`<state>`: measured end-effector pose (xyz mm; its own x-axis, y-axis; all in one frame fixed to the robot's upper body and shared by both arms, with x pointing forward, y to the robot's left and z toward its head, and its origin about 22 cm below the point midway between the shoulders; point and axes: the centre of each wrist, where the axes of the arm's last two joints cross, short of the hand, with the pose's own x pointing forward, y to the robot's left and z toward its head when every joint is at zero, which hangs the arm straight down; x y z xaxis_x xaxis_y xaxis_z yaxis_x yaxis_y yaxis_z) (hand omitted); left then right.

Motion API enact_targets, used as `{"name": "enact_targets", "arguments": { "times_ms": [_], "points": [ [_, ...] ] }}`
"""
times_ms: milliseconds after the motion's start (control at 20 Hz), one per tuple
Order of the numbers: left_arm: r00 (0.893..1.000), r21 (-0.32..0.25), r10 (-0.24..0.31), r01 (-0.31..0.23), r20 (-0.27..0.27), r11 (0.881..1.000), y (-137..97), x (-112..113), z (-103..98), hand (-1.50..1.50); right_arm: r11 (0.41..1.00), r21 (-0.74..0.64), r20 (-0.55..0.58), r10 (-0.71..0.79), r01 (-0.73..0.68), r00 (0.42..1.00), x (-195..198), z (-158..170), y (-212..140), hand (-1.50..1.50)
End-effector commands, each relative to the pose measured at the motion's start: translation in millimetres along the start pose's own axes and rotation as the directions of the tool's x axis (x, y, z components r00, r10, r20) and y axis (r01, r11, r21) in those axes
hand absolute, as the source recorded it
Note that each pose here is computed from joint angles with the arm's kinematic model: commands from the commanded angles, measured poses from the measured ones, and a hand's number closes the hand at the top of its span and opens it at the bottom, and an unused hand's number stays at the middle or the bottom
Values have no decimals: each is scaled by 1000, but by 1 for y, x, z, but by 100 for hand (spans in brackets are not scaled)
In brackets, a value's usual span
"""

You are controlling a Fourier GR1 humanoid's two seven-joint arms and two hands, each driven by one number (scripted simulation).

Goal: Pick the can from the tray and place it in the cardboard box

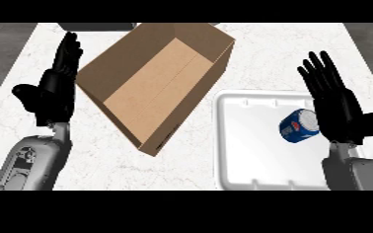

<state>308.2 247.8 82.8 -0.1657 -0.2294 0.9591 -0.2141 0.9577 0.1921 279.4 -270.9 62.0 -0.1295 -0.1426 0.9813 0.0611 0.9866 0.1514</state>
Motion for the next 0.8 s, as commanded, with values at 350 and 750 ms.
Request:
{"name": "enact_targets", "arguments": {
  "times_ms": [350, 750],
  "points": [
    [924, -43, -303, 302, -233, 952, 57, -60, 24, 0, 563, 543, 352, 521, -623, 778, 99, -23, -15, -150],
    [895, -53, -361, 360, -263, 931, 88, -67, 24, 0, 611, 747, 205, 163, -261, 965, 14, -9, -121, -150]
  ]
}}
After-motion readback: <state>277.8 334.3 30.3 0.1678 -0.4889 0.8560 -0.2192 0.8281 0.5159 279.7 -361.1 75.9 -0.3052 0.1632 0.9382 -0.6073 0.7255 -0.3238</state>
